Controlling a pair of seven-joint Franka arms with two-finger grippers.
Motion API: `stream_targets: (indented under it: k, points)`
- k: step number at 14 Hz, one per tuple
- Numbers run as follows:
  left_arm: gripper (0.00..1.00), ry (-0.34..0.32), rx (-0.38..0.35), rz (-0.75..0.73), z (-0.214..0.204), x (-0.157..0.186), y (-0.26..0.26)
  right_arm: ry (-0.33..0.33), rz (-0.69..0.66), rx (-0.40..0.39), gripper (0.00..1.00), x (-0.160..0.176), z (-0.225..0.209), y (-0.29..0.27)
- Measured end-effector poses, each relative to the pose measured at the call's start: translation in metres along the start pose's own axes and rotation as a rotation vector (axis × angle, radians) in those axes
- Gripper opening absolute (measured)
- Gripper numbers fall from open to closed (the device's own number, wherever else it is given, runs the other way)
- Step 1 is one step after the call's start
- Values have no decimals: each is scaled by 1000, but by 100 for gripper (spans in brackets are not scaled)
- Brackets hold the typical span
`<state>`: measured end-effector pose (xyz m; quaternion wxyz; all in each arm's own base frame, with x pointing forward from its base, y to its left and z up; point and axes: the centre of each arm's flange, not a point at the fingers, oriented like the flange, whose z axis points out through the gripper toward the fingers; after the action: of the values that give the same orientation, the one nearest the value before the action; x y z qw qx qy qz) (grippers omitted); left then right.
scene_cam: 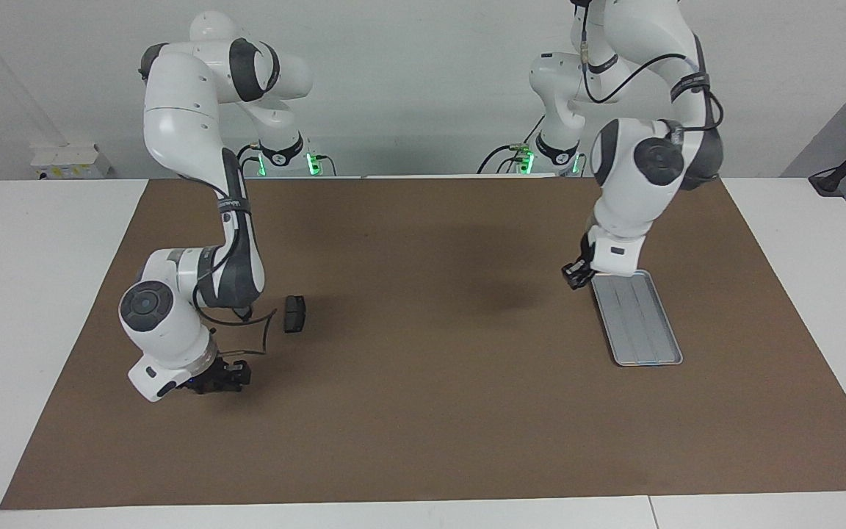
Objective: Pick bearing gear from pile to tray
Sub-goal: 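Lower the held gear into the silver tray and open the left gripper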
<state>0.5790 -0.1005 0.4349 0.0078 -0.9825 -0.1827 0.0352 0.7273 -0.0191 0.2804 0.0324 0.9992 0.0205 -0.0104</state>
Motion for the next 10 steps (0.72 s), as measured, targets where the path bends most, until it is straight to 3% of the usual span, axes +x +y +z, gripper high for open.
stream_targets:
  k: [2,4,5,9,10]
  points:
    - [34,27,-19,48,12,25,-46,0,0,2,77,0,-1,-1]
    - [34,56,-29,91,38,33,-71,-5,-1,3,55,-1,-3,-1]
    - [34,52,-27,129,52,31,-79,-7,3,3,50,-1,-3,2]
    - [34,51,-24,213,83,33,-110,-12,1,4,50,-2,-2,3]
    - [34,51,-24,219,87,34,-117,-13,2,3,44,-2,-2,6]
